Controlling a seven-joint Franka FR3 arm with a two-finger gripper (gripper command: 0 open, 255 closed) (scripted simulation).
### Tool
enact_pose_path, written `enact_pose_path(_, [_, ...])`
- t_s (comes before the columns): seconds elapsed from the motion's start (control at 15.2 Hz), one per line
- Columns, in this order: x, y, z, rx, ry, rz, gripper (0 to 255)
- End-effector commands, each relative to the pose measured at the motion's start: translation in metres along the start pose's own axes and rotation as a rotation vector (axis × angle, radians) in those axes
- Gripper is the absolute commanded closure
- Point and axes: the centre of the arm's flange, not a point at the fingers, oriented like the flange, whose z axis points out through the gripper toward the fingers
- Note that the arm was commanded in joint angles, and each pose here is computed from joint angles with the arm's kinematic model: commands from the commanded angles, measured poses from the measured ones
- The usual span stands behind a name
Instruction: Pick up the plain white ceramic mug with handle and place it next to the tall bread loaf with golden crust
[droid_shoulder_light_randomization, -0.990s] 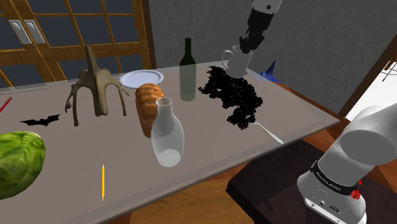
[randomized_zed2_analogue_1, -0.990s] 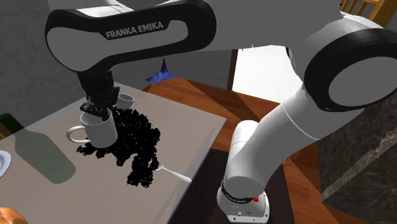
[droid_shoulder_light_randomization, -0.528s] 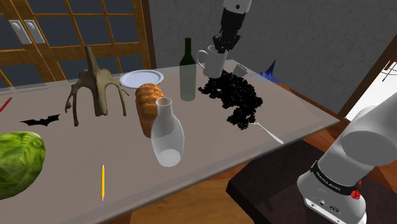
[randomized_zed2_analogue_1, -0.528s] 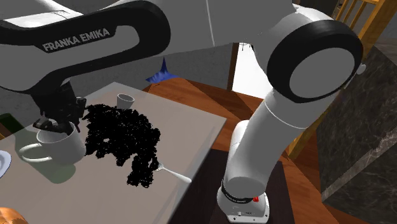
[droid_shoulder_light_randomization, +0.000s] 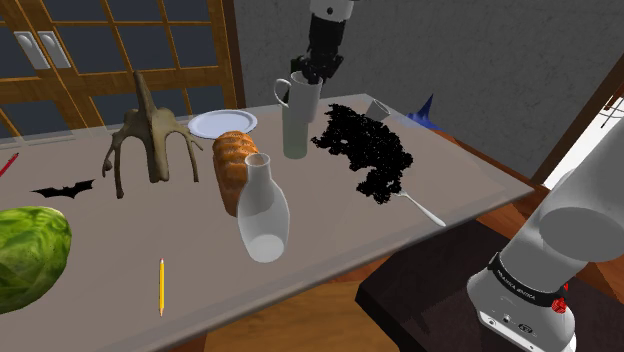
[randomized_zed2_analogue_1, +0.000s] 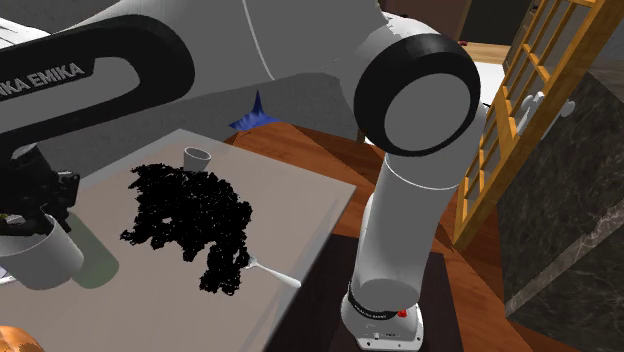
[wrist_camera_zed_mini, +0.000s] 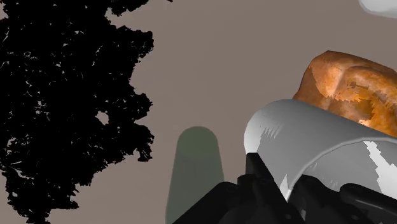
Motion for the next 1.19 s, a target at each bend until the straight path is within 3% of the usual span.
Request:
enact_pose_path(0.0, [0.0,-0.002,0.009,0.0,0.0,0.001,255])
enact_pose_path(1.12, [-0.016,0.0,0.098,0.0,0.0,0.001,255])
